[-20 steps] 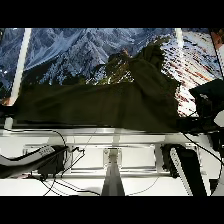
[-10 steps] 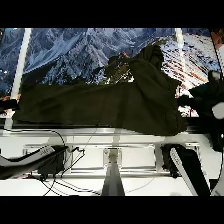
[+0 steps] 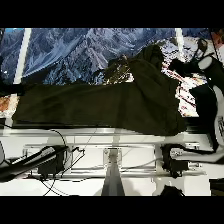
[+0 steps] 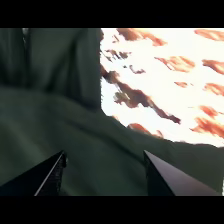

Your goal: Fold the clothes and pants, and hang the long-sleeved shirts on hangers.

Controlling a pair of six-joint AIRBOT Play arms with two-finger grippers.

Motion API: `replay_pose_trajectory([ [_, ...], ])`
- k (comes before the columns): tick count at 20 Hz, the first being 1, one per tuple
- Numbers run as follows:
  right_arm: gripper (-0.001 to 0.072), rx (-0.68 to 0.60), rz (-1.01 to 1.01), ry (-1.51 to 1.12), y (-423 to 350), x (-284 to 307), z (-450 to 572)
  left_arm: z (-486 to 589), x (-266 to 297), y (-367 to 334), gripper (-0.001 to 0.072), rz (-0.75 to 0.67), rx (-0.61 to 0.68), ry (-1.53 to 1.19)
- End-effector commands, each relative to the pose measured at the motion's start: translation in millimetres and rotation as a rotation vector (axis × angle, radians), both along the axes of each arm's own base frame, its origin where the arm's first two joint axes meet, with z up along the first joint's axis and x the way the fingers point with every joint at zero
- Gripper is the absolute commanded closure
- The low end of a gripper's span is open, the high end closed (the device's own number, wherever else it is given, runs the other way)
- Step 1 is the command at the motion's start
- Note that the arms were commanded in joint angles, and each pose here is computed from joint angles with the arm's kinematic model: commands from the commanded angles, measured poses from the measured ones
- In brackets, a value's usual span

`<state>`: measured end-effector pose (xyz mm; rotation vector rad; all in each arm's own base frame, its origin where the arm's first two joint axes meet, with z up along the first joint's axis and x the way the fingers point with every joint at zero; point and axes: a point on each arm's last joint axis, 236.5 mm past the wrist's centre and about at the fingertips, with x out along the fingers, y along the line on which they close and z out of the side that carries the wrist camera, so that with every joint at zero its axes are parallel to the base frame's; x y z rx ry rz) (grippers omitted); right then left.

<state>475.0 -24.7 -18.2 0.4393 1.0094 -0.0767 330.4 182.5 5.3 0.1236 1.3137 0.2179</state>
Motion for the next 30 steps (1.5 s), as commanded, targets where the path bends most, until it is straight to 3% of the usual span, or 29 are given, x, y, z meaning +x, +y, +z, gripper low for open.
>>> replay_pose_trajectory([
  [1, 0.0158, 0.024, 0.063, -0.009, 29.5, 45.4, -28.1, 4.1, 19.1, -23.5, 0.0018, -0.079, 0.012, -0.028],
  [11, 0.0168, 0.042, -0.038, 0.065, 26.3, 74.3, -87.4, 5.7, 29.8, -37.9, 0.0018, -0.125, 0.018, -0.046],
  [12, 0.0202, 0.04, -0.039, 0.067, 25.8, 74.6, -90.8, 5.8, 30.2, -37.8, 0.0018, -0.125, 0.018, -0.048],
  [13, 0.0303, 0.039, -0.042, 0.062, 25.1, 76.1, -92.1, 5.9, 30.3, -37.7, 0.0018, -0.125, 0.019, -0.048],
  [16, 0.0383, 0.027, -0.053, 0.027, 20.9, 84.2, -92.5, 5.9, 30.3, -37.8, 0.0018, -0.125, 0.018, -0.048],
  [17, 0.0457, 0.018, -0.058, 0.024, 18.4, 85.1, -93.0, 5.8, 30.3, -37.8, 0.0018, -0.125, 0.018, -0.048],
  [19, 0.0672, 0.016, -0.065, 0.025, 16.9, 85.5, -94.9, 5.9, 30.3, -37.8, 0.0018, -0.125, 0.018, -0.048],
  [25, 0.0686, 0.002, -0.022, -0.123, 31.3, 123.8, -34.0, 5.9, 30.5, -37.8, 0.0018, -0.125, 0.019, -0.049],
  [30, 0.0686, -0.108, 0.207, -0.424, 94.0, 170.3, 100.9, 5.7, 30.9, -39.4, 0.0018, -0.124, 0.012, -0.051],
])
